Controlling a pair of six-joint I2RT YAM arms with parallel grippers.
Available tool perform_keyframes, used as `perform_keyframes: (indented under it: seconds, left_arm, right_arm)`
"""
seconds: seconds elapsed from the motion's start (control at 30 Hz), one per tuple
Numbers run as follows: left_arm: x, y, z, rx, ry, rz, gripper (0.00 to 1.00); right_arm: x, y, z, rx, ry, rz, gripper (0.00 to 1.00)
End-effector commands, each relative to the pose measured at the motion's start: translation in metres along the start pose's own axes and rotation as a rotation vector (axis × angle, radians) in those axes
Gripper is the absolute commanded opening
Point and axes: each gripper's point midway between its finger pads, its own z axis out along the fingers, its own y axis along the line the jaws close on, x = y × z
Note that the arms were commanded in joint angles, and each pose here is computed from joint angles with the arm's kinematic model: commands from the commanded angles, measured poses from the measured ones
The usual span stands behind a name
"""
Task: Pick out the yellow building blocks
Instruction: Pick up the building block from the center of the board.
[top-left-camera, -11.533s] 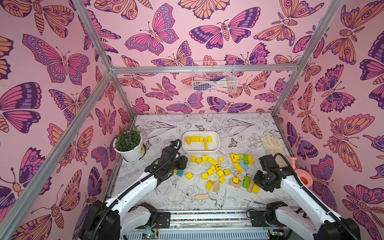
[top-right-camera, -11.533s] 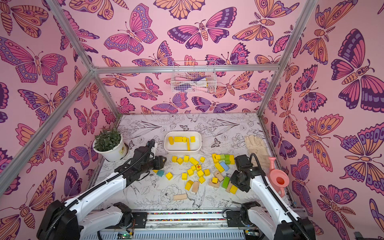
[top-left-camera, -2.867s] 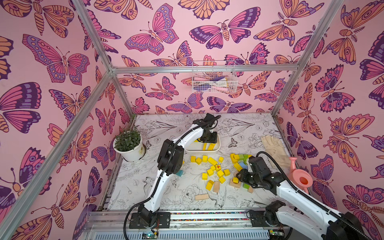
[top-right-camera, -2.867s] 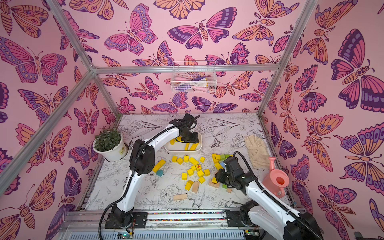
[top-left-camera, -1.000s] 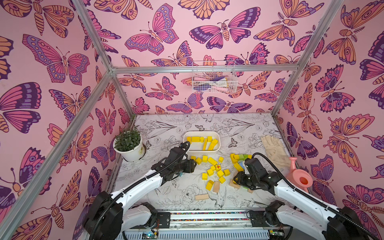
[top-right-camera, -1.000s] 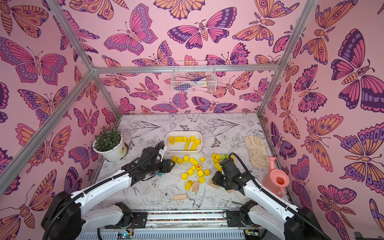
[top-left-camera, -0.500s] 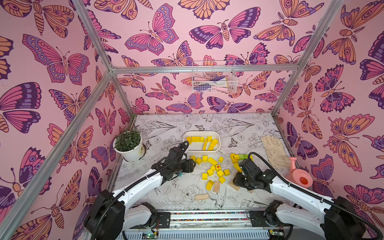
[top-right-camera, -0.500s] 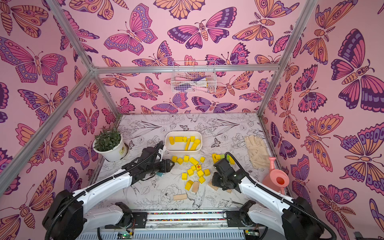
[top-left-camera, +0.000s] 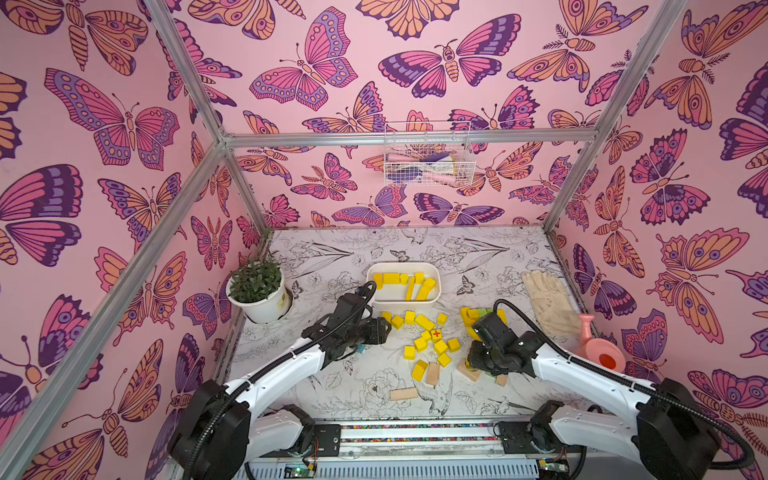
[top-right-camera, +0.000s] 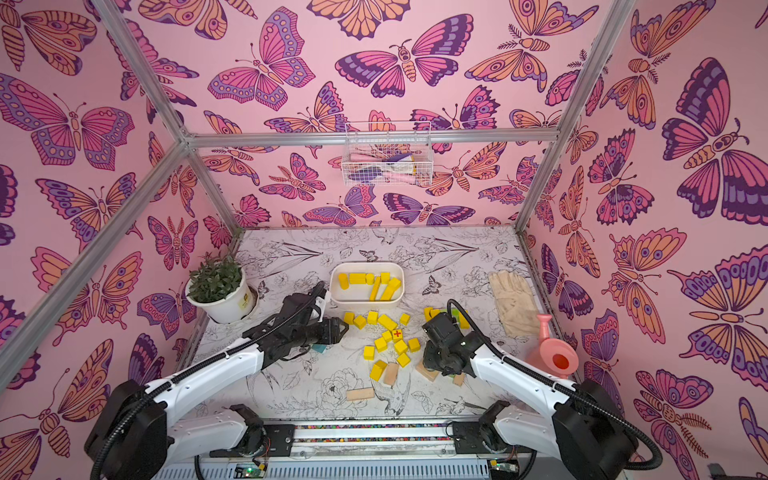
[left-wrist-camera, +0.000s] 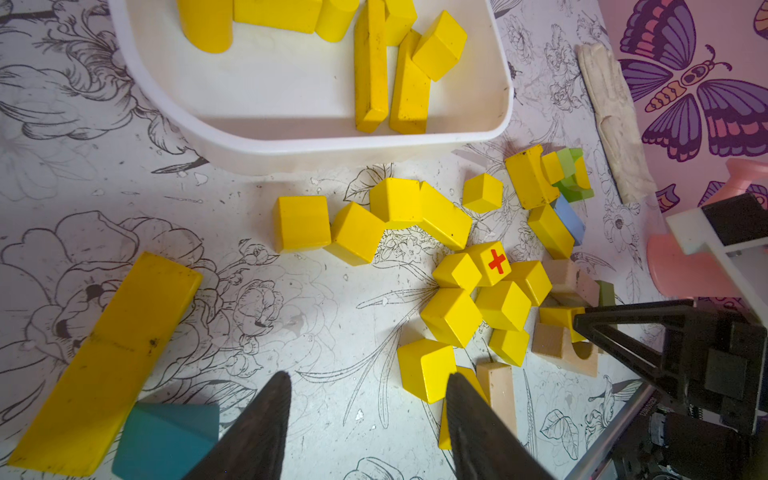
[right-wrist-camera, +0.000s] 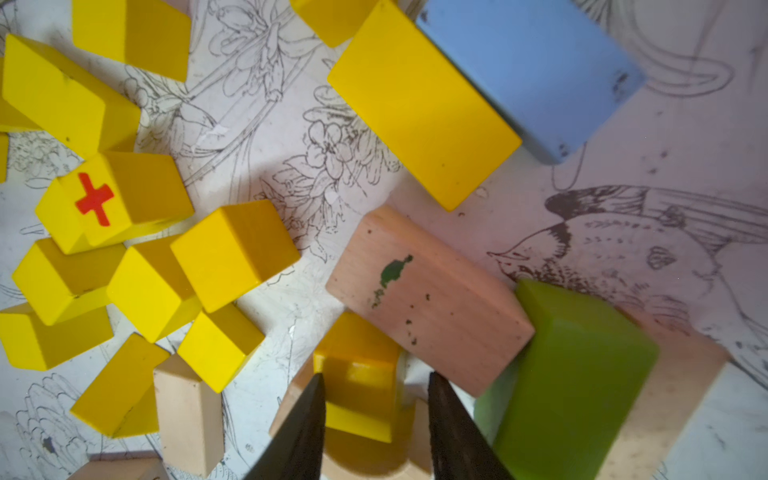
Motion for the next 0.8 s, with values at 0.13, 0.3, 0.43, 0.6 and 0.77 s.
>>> perform_keyframes:
  seconds: [0.13, 0.3, 0.43, 0.6, 0.77]
  left_arm:
    - [0.002, 0.003, 0.001, 0.007, 0.001, -0.013, 0.60]
    - [0.002, 0.003, 0.003, 0.008, 0.008, -0.016, 0.60]
    - [0.002, 0.003, 0.002, 0.013, 0.004, -0.019, 0.60]
    - [0.002, 0.003, 0.001, 0.020, 0.003, -0.024, 0.60]
    - [0.002, 0.003, 0.003, 0.019, 0.008, -0.024, 0.60]
  right_arm:
    - [-0.005, -0.003, -0.006, 0.021, -0.045, 0.019, 0.41]
    - [-0.002, 0.009, -0.001, -0.019, -0.014, -0.020, 0.43]
    - [-0.002, 0.013, 0.000, -0.009, -0.004, -0.039, 0.44]
    - [-0.001, 0.014, 0.002, 0.006, 0.001, -0.052, 0.46]
    - [-0.001, 0.015, 0.002, 0.015, 0.002, -0.056, 0.47]
